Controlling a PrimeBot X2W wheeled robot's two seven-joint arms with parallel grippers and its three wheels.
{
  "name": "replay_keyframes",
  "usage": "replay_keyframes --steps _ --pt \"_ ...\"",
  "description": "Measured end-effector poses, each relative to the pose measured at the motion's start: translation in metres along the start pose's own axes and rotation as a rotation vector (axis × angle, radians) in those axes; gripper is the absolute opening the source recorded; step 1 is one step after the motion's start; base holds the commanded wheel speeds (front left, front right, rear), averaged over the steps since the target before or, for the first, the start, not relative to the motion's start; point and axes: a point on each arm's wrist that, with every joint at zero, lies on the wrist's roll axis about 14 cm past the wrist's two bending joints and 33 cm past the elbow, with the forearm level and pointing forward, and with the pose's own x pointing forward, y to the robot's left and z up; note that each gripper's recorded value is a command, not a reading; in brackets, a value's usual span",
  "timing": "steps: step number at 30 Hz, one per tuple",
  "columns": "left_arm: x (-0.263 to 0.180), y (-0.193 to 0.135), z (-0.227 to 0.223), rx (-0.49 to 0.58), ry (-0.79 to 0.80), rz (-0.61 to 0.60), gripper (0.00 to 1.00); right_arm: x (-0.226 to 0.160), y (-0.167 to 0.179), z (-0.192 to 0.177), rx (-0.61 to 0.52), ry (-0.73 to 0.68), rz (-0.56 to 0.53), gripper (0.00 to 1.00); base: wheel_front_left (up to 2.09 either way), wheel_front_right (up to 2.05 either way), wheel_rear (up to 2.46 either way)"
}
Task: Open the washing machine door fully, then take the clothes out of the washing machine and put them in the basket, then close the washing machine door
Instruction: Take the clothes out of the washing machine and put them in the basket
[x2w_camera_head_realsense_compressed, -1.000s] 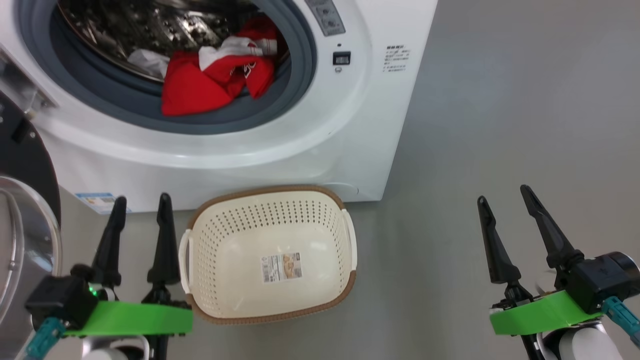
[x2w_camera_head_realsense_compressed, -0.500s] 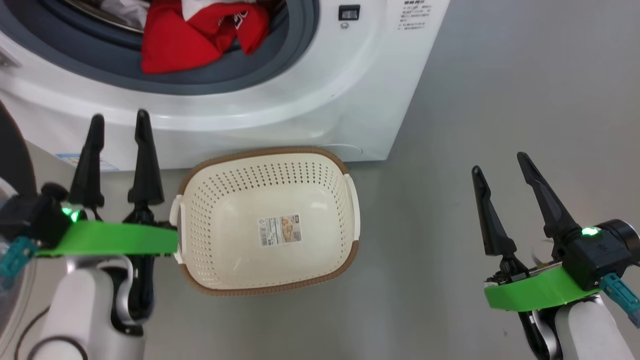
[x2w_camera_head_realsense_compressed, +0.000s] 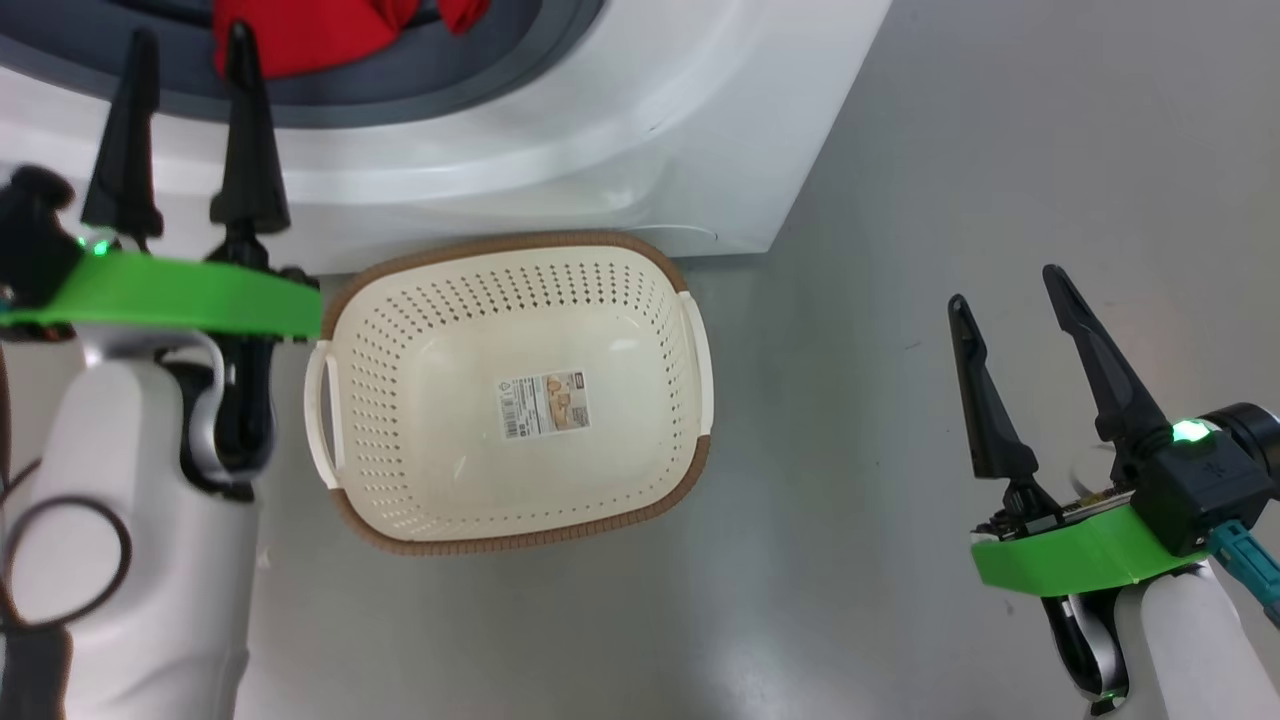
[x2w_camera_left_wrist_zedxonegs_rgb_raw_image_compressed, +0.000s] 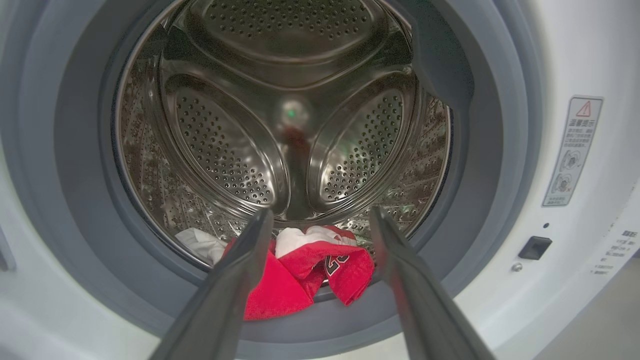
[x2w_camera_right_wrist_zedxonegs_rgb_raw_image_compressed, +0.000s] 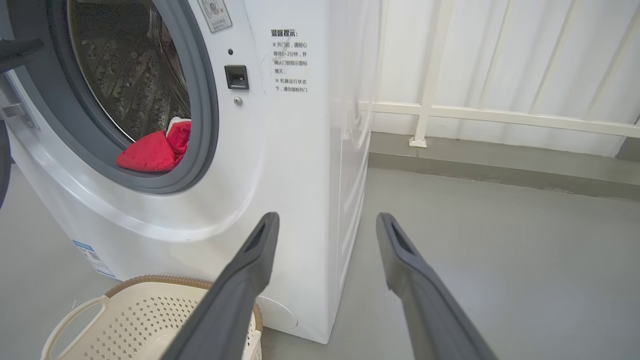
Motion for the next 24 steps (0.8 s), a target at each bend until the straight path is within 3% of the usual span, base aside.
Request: replay_keyframes --steps 24 --pt "0.08 0.006 -0.065 0.052 0.198 -0.002 1.0 0.014 -0.021 -0.035 -0.022 0.063 -0.042 1.0 0.0 0.0 0.0"
